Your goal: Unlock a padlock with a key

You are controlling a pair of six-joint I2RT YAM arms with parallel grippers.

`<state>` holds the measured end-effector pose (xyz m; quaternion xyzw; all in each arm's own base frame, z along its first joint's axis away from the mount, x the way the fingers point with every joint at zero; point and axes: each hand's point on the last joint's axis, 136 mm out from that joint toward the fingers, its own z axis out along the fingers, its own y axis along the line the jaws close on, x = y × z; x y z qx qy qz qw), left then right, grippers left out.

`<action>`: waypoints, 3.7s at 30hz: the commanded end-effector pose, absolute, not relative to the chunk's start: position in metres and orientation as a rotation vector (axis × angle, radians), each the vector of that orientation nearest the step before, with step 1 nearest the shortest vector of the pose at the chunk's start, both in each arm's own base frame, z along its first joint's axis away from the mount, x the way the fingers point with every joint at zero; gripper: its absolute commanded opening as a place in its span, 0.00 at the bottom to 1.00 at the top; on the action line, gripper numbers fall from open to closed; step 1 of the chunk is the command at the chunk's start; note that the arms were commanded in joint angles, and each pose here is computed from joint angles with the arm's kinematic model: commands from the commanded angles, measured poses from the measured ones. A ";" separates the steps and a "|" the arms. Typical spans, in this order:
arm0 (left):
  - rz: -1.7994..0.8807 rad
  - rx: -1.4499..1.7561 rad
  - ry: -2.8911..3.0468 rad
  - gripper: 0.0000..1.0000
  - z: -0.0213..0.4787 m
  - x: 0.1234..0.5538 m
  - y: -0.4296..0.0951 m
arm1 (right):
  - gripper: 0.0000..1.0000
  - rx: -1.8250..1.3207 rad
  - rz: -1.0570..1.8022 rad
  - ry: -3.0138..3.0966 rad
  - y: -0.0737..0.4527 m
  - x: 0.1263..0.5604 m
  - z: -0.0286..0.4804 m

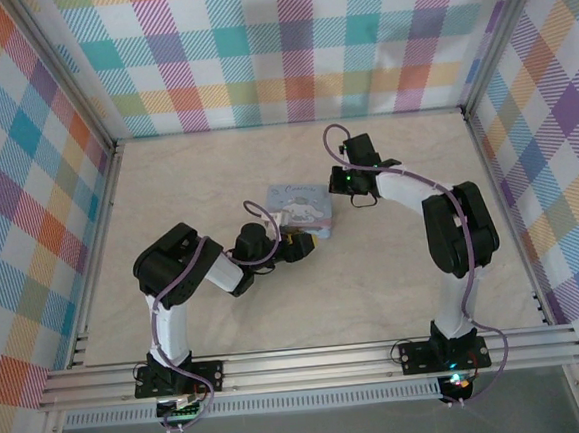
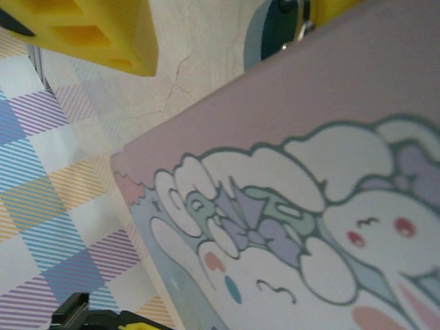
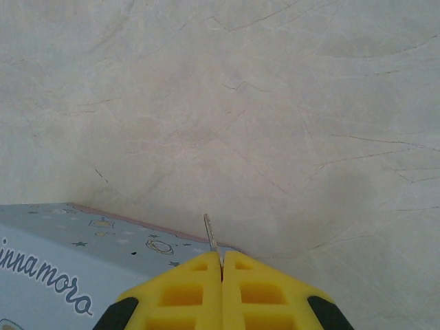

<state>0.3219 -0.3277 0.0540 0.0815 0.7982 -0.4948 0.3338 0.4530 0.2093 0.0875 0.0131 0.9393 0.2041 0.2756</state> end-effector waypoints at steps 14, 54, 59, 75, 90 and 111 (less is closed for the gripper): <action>-1.159 0.096 2.266 0.33 0.006 0.314 -0.285 | 0.00 -0.032 0.611 2.679 0.227 0.417 0.056; -1.277 0.133 2.281 0.49 0.005 0.308 -0.316 | 0.00 -0.019 0.688 2.679 0.242 0.416 0.054; -1.257 0.109 2.285 0.47 0.001 0.309 -0.312 | 0.00 -0.030 0.664 2.679 0.238 0.414 0.055; -1.174 0.033 2.375 0.16 -0.020 0.304 -0.277 | 0.00 -0.029 0.647 2.669 0.234 0.416 0.057; -1.121 0.060 2.484 0.18 -0.026 0.292 -0.269 | 0.00 -0.048 0.705 2.655 0.246 0.434 0.062; -1.264 0.091 2.357 0.45 -0.011 0.303 -0.314 | 0.00 -0.043 0.770 2.657 0.256 0.433 0.057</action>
